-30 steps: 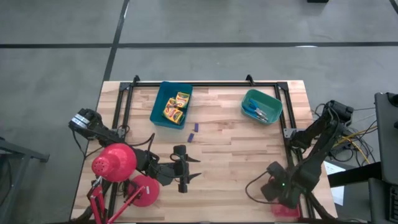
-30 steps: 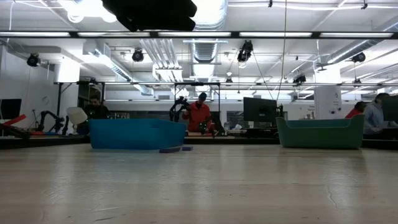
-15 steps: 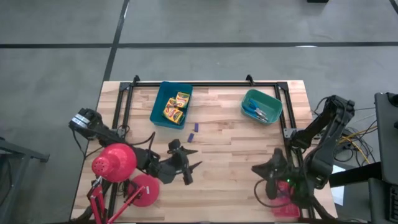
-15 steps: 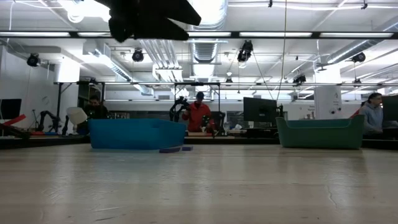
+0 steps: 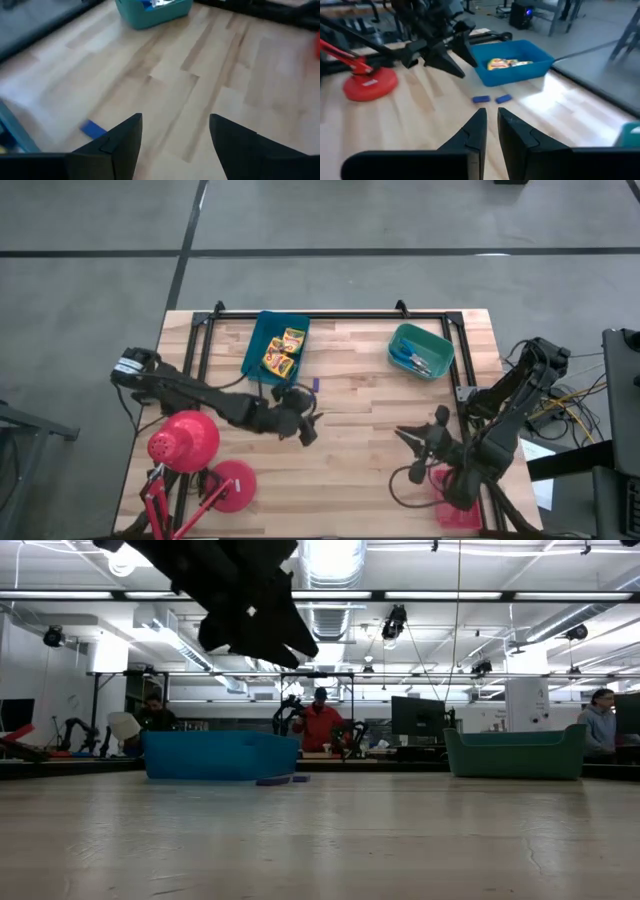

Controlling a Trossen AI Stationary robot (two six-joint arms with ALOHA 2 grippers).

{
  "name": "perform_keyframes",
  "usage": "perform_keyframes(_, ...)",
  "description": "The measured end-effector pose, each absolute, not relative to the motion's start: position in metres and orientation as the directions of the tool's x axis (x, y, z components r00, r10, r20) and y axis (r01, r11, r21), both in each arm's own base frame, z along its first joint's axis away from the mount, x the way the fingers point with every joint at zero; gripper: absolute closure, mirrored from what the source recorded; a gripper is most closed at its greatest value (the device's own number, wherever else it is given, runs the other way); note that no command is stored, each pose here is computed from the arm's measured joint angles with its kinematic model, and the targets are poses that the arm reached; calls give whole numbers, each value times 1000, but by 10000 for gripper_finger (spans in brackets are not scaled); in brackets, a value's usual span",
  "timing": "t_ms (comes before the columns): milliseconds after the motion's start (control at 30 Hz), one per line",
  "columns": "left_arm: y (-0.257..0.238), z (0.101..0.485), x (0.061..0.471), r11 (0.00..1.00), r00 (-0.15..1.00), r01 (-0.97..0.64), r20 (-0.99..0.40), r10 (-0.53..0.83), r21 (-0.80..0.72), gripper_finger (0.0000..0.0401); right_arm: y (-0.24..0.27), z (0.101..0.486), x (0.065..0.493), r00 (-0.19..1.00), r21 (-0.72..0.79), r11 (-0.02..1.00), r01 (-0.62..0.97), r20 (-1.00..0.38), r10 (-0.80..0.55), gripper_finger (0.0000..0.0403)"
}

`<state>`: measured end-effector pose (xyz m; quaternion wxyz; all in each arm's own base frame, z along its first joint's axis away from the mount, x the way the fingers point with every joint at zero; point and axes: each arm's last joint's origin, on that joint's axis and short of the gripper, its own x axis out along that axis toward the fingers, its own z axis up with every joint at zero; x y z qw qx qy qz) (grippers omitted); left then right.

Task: Pick & Place School Supplies
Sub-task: Put the purple eraser into the red bin

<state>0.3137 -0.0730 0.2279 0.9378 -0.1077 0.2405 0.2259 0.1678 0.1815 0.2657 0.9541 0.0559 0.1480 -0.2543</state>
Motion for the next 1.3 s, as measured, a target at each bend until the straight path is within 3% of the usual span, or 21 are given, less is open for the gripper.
perform_keyframes(200, -45, 240, 314, 920, 766, -371, -517, 381, 129, 165, 172, 251, 169, 799, -320, 863, 391, -347, -491, 360)
perform_keyframes(267, -38, 240, 313, 923, 761, -352, -528, 377, 154, 165, 170, 249, 171, 793, -367, 849, 381, -342, -504, 360)
perform_keyframes(433, -27, 233, 311, 900, 724, -429, -566, 395, 78, 165, 159, 251, 179, 770, -250, 819, 517, -282, -572, 360)
perform_keyframes(633, -20, 229, 308, 837, 680, -546, -603, 418, -36, 165, 149, 250, 189, 733, -110, 790, 603, -314, -603, 360)
perform_keyframes(800, -24, 228, 308, 818, 696, -555, -623, 357, -151, 165, 143, 250, 197, 715, -87, 775, 625, -335, -614, 360)
perform_keyframes(967, -23, 222, 306, 655, 691, -645, -666, 281, -393, 165, 136, 254, 206, 698, -185, 767, 615, -326, -638, 345)
perform_keyframes(1133, -16, 217, 300, 620, 608, -725, -700, 374, -299, 165, 127, 254, 214, 672, -226, 743, 629, -323, -667, 316)
perform_keyframes(1300, -14, 217, 299, 703, 594, -693, -679, 431, -159, 165, 118, 254, 219, 643, -272, 718, 640, -323, -695, 294)
